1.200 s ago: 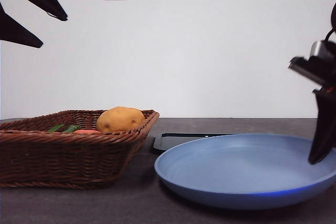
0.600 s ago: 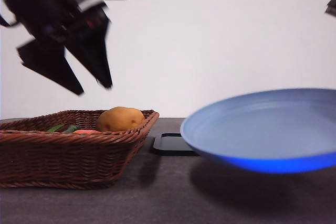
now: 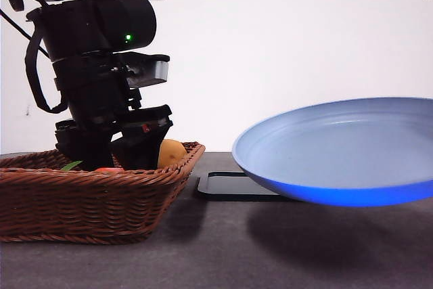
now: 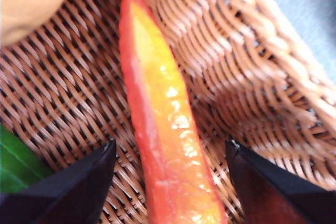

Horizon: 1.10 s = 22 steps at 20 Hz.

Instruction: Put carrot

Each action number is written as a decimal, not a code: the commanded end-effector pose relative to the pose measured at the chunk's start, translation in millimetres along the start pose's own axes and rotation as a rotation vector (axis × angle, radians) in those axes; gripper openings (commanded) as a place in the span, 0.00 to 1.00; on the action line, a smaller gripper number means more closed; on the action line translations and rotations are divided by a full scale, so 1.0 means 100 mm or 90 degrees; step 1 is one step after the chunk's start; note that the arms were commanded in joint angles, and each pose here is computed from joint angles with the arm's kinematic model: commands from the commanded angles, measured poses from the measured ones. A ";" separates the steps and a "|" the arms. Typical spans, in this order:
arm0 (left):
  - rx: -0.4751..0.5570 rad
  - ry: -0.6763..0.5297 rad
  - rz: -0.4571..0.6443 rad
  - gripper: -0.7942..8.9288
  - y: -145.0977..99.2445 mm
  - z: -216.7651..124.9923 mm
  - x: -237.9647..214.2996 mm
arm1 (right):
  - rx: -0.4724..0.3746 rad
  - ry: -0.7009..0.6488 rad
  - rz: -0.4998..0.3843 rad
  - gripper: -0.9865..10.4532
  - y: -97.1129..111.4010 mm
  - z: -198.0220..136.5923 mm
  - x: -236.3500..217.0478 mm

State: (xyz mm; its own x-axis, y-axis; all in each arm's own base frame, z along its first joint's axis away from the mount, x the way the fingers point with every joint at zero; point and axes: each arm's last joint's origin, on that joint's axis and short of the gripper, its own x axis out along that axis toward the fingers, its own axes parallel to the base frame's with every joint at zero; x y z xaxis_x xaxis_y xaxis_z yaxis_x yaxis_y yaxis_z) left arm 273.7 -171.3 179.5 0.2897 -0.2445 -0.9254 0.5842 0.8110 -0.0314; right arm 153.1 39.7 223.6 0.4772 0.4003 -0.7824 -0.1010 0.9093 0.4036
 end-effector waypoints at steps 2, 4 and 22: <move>0.020 0.008 -0.002 0.24 -0.03 0.02 0.02 | -0.008 -0.011 0.005 0.09 0.02 0.03 -0.01; 0.022 0.012 -0.002 0.18 -0.03 0.02 0.02 | -0.008 -0.011 0.006 0.09 0.02 0.03 -0.01; 0.136 -0.308 -0.308 0.18 -1.11 0.37 -1.16 | -0.010 -0.013 0.015 0.09 0.03 0.04 -0.01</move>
State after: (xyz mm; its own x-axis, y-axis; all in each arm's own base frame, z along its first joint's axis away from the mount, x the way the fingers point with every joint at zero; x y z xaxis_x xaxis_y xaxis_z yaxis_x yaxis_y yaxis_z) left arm 202.0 -248.5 303.4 0.2378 -0.7948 -0.5583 0.8518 0.4469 -0.2735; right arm 153.4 40.0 224.0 0.4784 0.4083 -0.7774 -0.1068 0.9058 0.4100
